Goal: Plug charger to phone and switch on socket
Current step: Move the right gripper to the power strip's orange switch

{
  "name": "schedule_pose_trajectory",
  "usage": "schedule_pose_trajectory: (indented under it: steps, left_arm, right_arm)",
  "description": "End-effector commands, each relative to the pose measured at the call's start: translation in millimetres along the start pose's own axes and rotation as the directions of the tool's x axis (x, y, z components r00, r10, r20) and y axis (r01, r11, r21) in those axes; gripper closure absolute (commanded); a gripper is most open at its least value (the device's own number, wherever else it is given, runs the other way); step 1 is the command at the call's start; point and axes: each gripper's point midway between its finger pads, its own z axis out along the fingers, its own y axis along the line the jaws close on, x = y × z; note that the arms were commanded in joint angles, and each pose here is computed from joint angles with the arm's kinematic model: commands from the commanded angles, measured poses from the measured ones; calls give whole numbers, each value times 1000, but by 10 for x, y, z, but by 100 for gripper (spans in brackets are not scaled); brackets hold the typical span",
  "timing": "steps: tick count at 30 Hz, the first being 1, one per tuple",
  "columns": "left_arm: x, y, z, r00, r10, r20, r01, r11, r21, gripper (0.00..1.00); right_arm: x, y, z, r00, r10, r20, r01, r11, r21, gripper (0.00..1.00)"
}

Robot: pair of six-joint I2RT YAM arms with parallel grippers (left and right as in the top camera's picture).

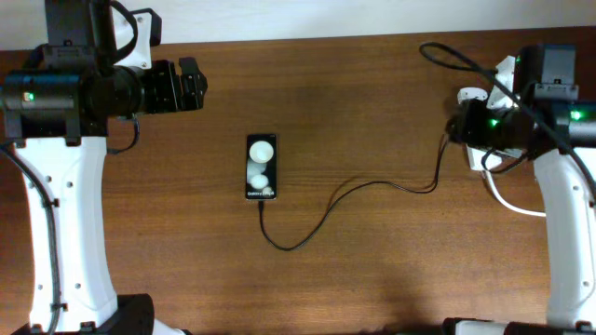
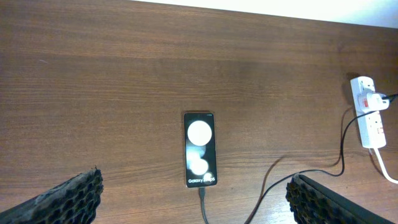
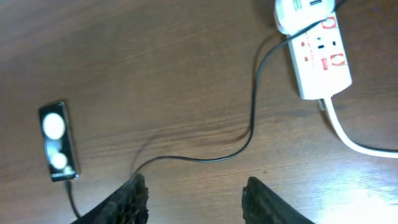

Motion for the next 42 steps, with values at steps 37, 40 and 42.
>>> schedule_pose_trajectory:
  steps: [37, 40, 42]
  left_arm:
    - [3, -20, -86, 1000, 4, 18, -4, 1000, -3, 1]
    - [3, -20, -86, 1000, 4, 18, -4, 1000, -3, 1]
    - [3, -20, -86, 1000, 4, 18, -4, 1000, -3, 1]
  right_arm:
    - [-1096, -1718, 892, 942, 310, 126, -299, 949, -98, 96]
    - [-1132, -1730, 902, 942, 304, 140, -292, 951, -99, 96]
    - [-1151, -1762, 901, 941, 301, 152, -291, 953, -86, 96]
